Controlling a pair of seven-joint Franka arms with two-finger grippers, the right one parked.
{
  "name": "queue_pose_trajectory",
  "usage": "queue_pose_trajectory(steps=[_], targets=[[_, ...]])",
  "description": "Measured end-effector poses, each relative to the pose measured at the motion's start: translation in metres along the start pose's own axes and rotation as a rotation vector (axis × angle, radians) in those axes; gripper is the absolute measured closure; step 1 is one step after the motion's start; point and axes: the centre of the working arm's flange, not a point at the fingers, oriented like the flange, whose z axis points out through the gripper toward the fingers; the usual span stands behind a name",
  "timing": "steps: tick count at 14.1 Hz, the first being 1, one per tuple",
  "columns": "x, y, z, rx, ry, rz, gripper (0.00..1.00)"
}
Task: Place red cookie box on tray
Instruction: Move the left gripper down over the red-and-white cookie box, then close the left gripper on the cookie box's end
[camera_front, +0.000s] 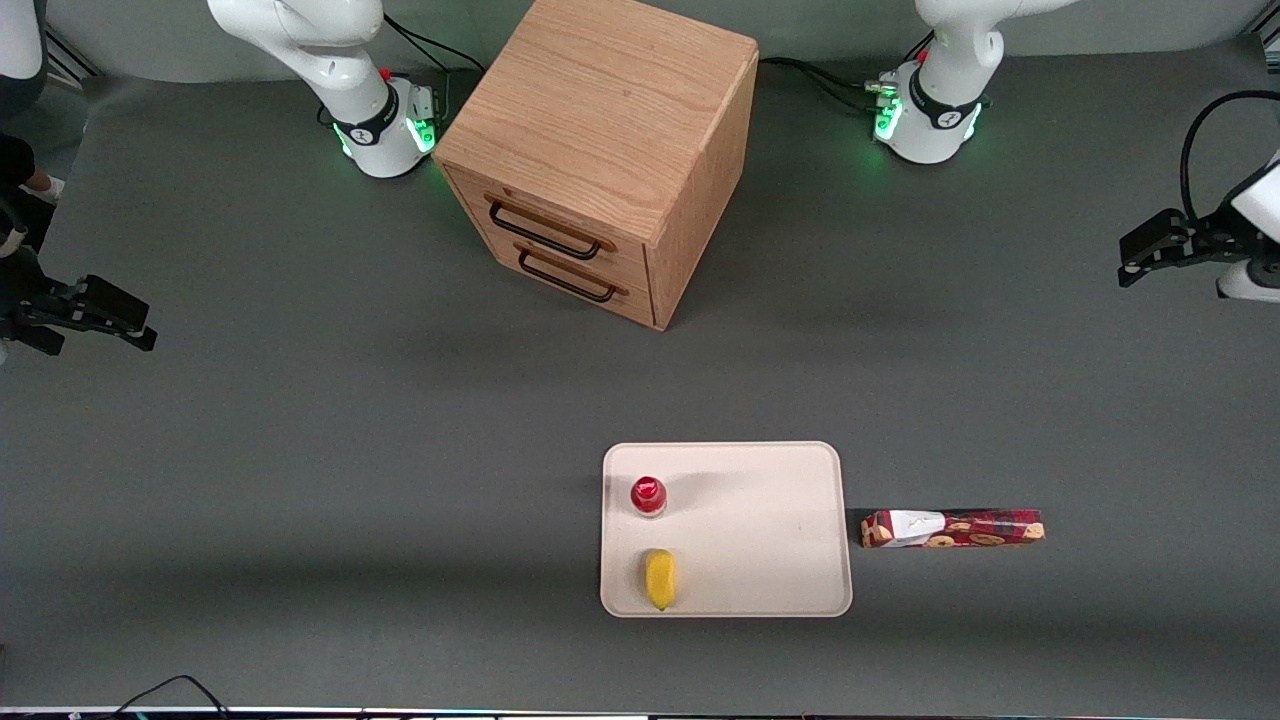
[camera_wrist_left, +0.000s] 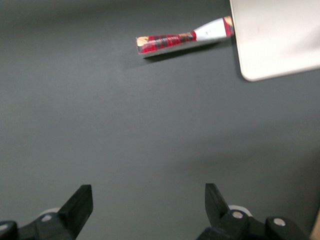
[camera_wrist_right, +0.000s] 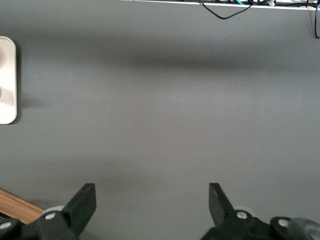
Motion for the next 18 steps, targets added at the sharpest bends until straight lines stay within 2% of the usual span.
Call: queue_pose_trajectory(steps=[1, 6, 9, 11, 14, 18], targets=[[0.008, 0.000, 0.011, 0.001, 0.002, 0.067, 0.00], [0.070, -0.006, 0.088, 0.013, 0.074, 0.522, 0.00], [0.113, -0.021, 0.143, -0.015, 0.071, 0.755, 0.00], [0.138, -0.018, 0.177, -0.037, 0.067, 0.864, 0.00], [0.171, 0.007, 0.212, 0.012, 0.116, 0.985, 0.00], [0.188, 0.032, 0.259, 0.025, 0.140, 1.067, 0.00]])
